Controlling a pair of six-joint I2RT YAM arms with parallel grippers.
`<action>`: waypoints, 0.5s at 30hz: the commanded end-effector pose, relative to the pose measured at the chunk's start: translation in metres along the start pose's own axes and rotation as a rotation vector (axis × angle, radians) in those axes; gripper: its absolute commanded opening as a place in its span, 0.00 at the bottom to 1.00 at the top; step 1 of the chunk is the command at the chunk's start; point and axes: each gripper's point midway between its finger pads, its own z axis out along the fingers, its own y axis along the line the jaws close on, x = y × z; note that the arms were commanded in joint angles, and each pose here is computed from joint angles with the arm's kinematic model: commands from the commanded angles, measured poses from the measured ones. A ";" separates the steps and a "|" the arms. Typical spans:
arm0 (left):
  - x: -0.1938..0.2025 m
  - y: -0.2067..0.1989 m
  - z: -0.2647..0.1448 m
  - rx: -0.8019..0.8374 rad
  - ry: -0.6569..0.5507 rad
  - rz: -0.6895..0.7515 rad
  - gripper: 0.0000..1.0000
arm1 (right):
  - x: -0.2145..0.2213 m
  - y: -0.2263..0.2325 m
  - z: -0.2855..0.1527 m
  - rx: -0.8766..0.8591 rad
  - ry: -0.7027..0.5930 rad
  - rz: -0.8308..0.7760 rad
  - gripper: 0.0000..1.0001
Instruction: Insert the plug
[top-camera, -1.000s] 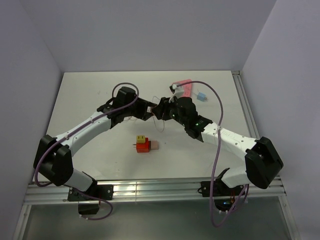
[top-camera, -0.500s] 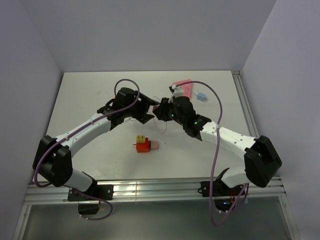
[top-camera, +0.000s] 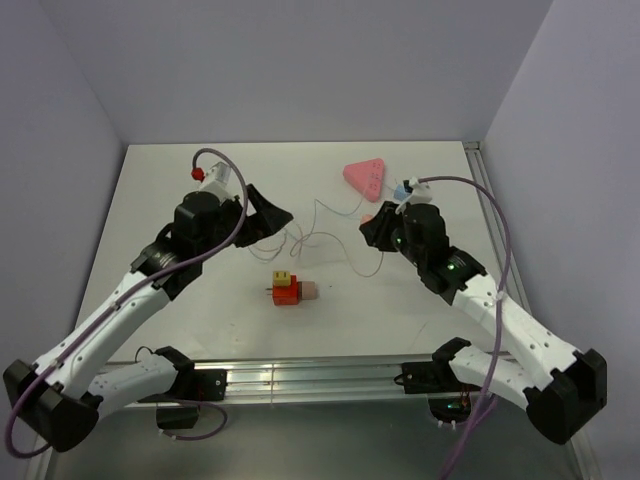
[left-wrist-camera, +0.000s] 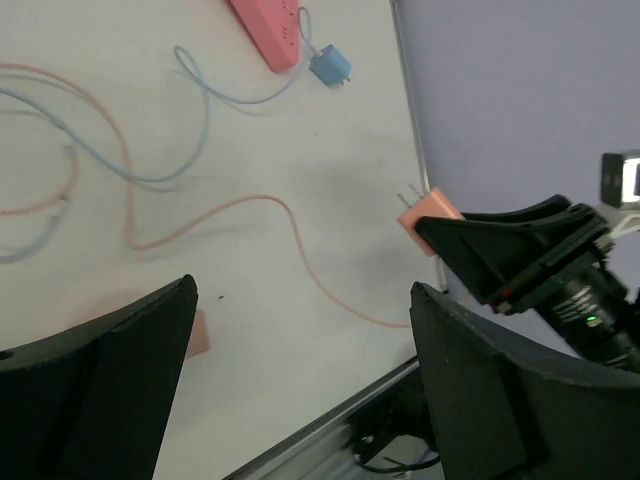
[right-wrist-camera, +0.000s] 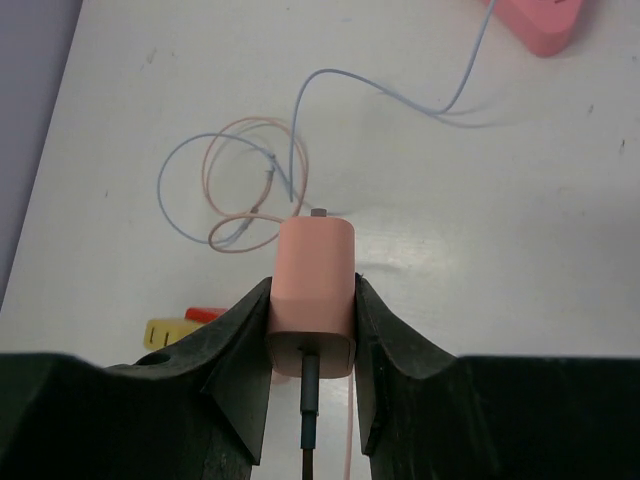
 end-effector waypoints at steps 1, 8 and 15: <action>0.019 0.045 -0.013 -0.117 0.041 0.217 0.92 | 0.007 -0.003 -0.027 -0.021 0.023 -0.011 0.00; 0.047 0.089 -0.025 -0.437 0.128 0.142 0.93 | 0.016 -0.001 -0.057 -0.090 0.028 -0.001 0.00; 0.076 0.086 -0.024 -0.409 0.197 0.049 0.99 | 0.015 -0.002 -0.077 -0.108 0.006 -0.009 0.00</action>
